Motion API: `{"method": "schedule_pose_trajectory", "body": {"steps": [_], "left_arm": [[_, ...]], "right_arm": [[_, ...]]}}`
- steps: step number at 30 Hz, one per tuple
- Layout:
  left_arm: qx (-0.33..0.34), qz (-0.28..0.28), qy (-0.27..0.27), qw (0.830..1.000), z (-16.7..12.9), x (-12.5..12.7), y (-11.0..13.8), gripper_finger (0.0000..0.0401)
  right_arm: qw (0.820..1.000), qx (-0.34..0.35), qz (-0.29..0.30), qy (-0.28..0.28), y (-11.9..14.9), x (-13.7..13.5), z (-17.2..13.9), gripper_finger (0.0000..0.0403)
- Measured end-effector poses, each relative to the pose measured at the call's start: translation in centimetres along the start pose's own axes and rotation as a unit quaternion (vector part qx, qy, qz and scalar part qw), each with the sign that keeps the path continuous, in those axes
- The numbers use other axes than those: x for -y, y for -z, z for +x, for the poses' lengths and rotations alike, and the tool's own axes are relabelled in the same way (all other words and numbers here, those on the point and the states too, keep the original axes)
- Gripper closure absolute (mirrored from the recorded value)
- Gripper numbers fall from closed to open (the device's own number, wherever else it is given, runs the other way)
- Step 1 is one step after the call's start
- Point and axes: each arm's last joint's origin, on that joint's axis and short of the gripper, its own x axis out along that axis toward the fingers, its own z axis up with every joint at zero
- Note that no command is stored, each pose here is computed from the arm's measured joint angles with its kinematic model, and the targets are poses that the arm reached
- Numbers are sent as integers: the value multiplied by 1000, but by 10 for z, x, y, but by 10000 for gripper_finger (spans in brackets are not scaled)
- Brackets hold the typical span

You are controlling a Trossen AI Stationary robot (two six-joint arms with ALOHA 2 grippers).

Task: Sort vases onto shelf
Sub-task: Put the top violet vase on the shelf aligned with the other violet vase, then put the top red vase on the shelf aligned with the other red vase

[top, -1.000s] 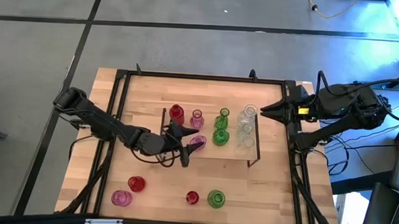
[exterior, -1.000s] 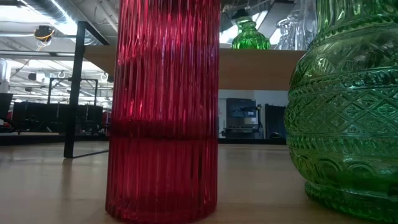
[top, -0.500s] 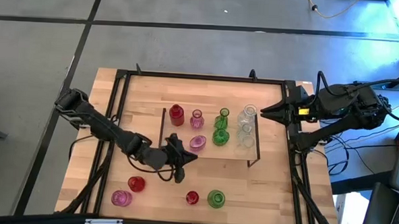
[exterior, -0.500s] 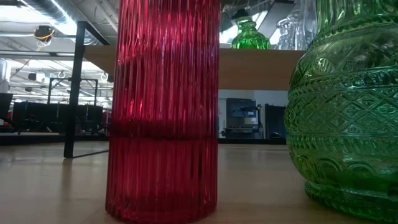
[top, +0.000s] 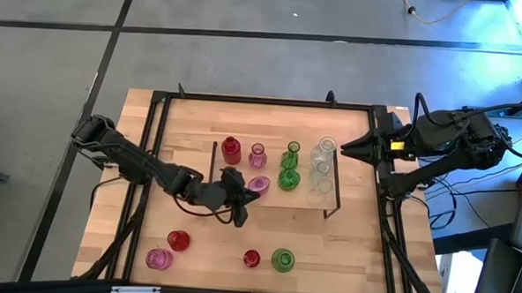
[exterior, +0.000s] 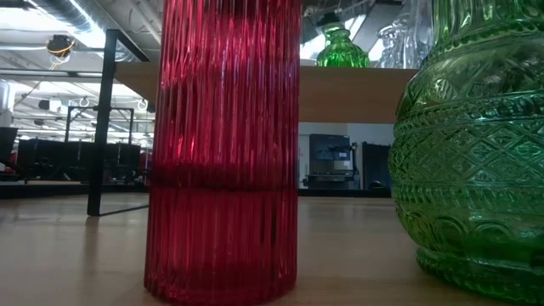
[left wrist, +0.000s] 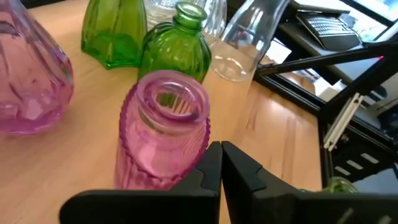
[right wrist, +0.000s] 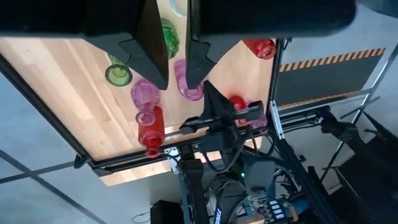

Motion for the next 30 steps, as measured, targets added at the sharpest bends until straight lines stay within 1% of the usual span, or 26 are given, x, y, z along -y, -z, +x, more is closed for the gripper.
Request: {"method": "schedule_pose_trajectory", "body": {"steps": [16, 24, 27, 30], "left_arm": [[8, 2, -37, 999, 6, -12, -6, 401], [-3, 11, -49, 999, 6, -15, -4, 401], [0, 12, -40, 999, 1, -11, -4, 401], [20, 9, -23, 999, -18, -1, -8, 401]], "right_arm": [[1000, 0, 1, -1, 0, 0, 0, 363], [1000, 0, 9, -1, 0, 0, 0, 363], [1000, 0, 10, -1, 0, 0, 0, 363], [1000, 0, 10, -1, 0, 0, 0, 363]]}}
